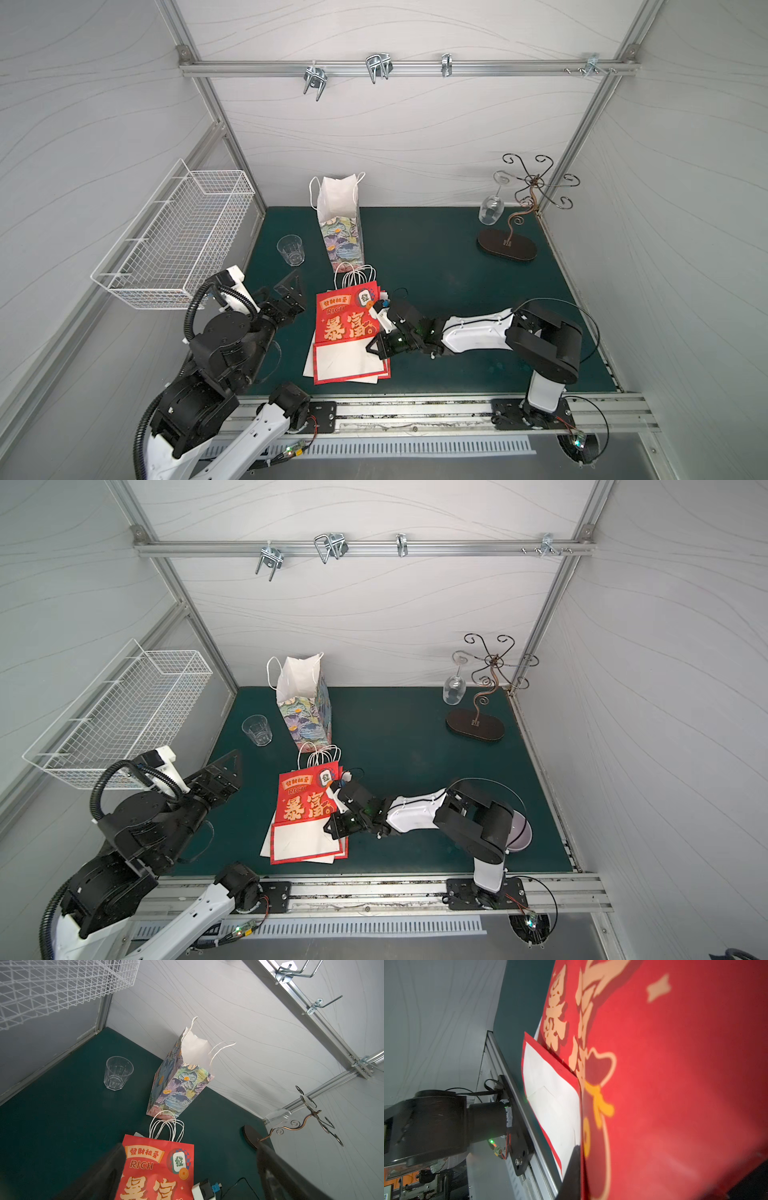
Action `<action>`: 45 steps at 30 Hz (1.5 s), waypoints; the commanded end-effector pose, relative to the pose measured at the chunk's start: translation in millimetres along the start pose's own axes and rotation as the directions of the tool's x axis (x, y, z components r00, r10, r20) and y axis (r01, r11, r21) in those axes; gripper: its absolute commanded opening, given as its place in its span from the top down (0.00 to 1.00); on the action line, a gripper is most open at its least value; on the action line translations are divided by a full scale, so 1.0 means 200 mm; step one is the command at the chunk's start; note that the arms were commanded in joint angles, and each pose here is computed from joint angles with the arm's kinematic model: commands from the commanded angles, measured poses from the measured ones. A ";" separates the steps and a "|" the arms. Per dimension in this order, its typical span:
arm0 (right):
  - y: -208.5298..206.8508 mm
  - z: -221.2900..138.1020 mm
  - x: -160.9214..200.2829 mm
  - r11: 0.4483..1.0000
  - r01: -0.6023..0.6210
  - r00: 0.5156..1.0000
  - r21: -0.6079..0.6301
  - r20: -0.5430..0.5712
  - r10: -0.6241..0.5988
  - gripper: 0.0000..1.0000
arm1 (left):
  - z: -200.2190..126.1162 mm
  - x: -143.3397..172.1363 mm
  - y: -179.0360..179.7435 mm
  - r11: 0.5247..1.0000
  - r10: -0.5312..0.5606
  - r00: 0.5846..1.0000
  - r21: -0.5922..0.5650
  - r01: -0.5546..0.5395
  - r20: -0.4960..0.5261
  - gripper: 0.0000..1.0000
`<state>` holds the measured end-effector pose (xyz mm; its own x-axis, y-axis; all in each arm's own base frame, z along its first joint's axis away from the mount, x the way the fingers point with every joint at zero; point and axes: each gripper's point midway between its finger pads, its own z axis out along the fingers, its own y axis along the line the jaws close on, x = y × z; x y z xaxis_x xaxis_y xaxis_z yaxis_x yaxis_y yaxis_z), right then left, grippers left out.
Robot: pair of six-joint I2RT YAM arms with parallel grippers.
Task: Put away the paper bag
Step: Place the paper bag at the center of the board, then pick up the paper bag from the center of the board.
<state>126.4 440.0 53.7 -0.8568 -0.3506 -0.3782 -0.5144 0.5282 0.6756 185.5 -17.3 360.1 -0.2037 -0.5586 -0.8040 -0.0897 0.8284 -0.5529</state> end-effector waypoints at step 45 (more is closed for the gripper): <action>-0.55 -1.59 -0.70 0.864 -0.175 0.874 0.472 0.478 -0.084 0.08 | 0.87 0.08 0.09 0.966 0.030 0.973 -0.244 -0.087 -0.230 0.00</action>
<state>301.3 186.2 214.1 -0.7882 0.0346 -0.6145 -0.2631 0.8836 0.3873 334.5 -18.6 267.8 -0.4792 -0.5156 -0.7103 -0.3440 0.8548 -0.3885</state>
